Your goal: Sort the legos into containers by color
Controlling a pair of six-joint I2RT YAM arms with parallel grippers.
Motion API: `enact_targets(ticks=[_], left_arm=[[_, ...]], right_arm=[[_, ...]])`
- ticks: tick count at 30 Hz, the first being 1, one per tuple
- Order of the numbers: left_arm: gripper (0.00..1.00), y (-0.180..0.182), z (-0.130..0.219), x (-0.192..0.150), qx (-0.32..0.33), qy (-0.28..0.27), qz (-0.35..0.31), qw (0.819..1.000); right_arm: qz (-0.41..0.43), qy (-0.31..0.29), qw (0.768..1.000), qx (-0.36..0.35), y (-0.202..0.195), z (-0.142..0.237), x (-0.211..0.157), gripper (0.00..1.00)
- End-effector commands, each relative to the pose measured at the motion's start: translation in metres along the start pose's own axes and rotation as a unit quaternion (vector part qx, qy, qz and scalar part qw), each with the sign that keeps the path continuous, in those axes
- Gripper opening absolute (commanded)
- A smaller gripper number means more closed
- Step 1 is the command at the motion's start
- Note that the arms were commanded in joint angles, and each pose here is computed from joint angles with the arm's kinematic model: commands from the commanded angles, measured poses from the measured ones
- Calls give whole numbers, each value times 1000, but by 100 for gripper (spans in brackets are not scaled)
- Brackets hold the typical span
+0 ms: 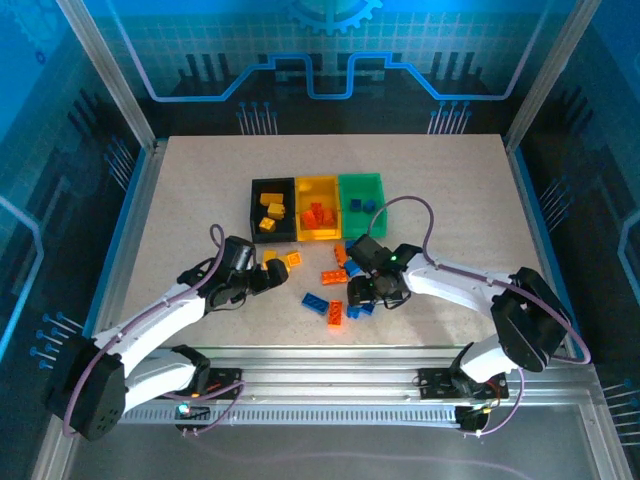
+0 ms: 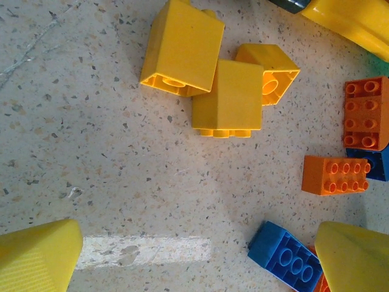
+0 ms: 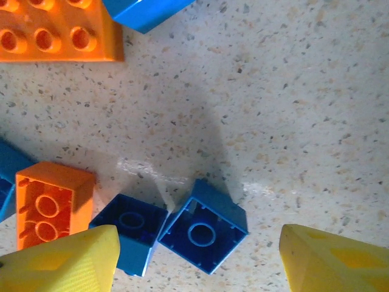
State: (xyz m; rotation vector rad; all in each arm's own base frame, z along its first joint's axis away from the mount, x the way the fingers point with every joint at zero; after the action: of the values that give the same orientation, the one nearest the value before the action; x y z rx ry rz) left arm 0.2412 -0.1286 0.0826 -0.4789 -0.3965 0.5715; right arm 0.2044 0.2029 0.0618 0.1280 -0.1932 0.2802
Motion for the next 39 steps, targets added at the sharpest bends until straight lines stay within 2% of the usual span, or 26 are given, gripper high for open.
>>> enact_targets(ticks=[1, 4, 9, 17, 20, 24, 28, 32, 34, 39], left_arm=[[99, 4, -3, -4, -4, 10, 0, 1000], [99, 6, -3, -5, -4, 9, 2, 1000], [99, 6, 0, -5, -3, 7, -1, 1000], [99, 10, 1, -5, -2, 3, 0, 1000], [99, 10, 1, -5, -3, 2, -1, 1000], [99, 9, 1, -4, -4, 1, -1, 1000], [99, 9, 2, -4, -2, 1, -2, 1000], [99, 9, 2, -4, -2, 1, -2, 1000], [99, 9, 2, -4, -3, 1, -1, 1000], [99, 8, 1, -4, -4, 2, 1, 1000]], right_arm=[[-59, -15, 998, 0, -2, -2, 0, 72], [-104, -20, 994, 5, -2, -4, 3, 71], [-167, 18, 986, -8, -2, -10, 0, 70], [-195, 62, 978, -33, -9, -23, -18, 65], [-207, 75, 975, -33, -14, -30, -31, 60], [-213, 77, 974, -33, -21, -30, -35, 46], [-217, 60, 974, -23, -31, -22, -31, 36], [-188, 14, 982, -21, -44, 0, -10, 31], [-162, -14, 986, -27, -48, 15, 5, 30], [-82, -93, 992, -27, -42, 49, 69, 31]])
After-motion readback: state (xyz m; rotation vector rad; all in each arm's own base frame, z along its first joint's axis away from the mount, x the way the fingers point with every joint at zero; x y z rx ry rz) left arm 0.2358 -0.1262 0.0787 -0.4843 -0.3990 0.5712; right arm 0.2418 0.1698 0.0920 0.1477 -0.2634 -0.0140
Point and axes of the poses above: each hand's point on the last joint's axis, 136 mm out from that joint toward the fingers, its own z axis back along the fingers, its own y axis along the line the jaws close on, x = y × z, the point moved 1 cm from there along z, back along the fingers, and after that the axes turned 12 degrees about z, right-handed, at the moved point
